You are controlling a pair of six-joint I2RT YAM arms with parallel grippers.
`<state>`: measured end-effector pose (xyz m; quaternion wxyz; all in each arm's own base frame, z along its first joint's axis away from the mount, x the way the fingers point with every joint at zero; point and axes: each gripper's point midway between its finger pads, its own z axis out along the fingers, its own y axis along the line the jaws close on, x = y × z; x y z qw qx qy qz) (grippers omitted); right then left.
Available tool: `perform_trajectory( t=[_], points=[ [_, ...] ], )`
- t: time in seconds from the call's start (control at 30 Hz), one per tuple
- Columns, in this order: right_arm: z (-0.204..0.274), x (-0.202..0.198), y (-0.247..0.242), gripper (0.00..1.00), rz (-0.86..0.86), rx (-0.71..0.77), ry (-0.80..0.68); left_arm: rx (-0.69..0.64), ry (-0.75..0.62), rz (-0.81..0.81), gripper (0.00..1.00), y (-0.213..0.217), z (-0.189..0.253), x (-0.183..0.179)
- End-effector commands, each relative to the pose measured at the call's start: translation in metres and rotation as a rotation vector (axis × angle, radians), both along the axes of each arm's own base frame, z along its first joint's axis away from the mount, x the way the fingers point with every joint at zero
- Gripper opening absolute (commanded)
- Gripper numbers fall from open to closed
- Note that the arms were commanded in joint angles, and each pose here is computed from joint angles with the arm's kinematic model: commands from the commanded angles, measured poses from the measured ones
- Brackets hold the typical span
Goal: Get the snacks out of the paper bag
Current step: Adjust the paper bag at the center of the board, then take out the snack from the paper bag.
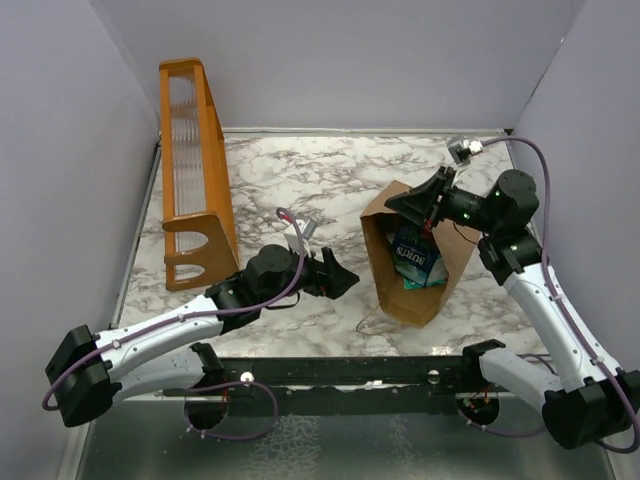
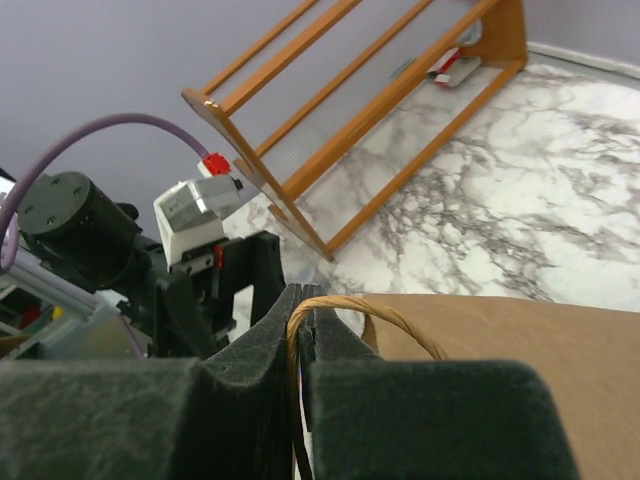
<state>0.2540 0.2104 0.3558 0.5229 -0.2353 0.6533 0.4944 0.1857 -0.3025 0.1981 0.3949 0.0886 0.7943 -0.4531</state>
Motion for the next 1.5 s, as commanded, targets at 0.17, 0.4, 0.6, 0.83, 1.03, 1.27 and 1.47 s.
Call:
perform_trajectory(
  t=[0.17,0.4,0.6,0.83,1.03,1.27,1.47],
  points=[
    [0.028,0.003,0.015,0.01,0.018,0.082,-0.045,0.123,-0.036,0.142,0.75,-0.019,0.001,0.023],
    [0.025,0.008,0.008,0.01,-0.056,0.073,-0.04,-0.031,-0.023,0.109,0.64,-0.03,0.036,0.011],
    [0.023,0.007,0.002,0.01,-0.1,0.055,-0.02,-0.171,-0.057,0.022,0.52,-0.062,0.06,-0.018],
    [0.036,-0.004,-0.004,0.01,-0.124,0.076,-0.038,-0.157,-0.027,0.122,0.27,-0.116,0.056,-0.003],
    [0.049,-0.008,-0.009,0.01,-0.151,0.077,-0.066,-0.129,-0.026,0.403,0.3,-0.135,0.05,0.021],
    [0.054,-0.011,-0.013,0.01,-0.172,0.076,-0.087,-0.13,0.028,0.574,0.56,-0.145,0.03,0.042],
    [0.061,-0.01,-0.018,0.01,-0.202,0.07,-0.112,-0.107,0.1,0.642,0.6,-0.149,0.007,0.056]
  ],
)
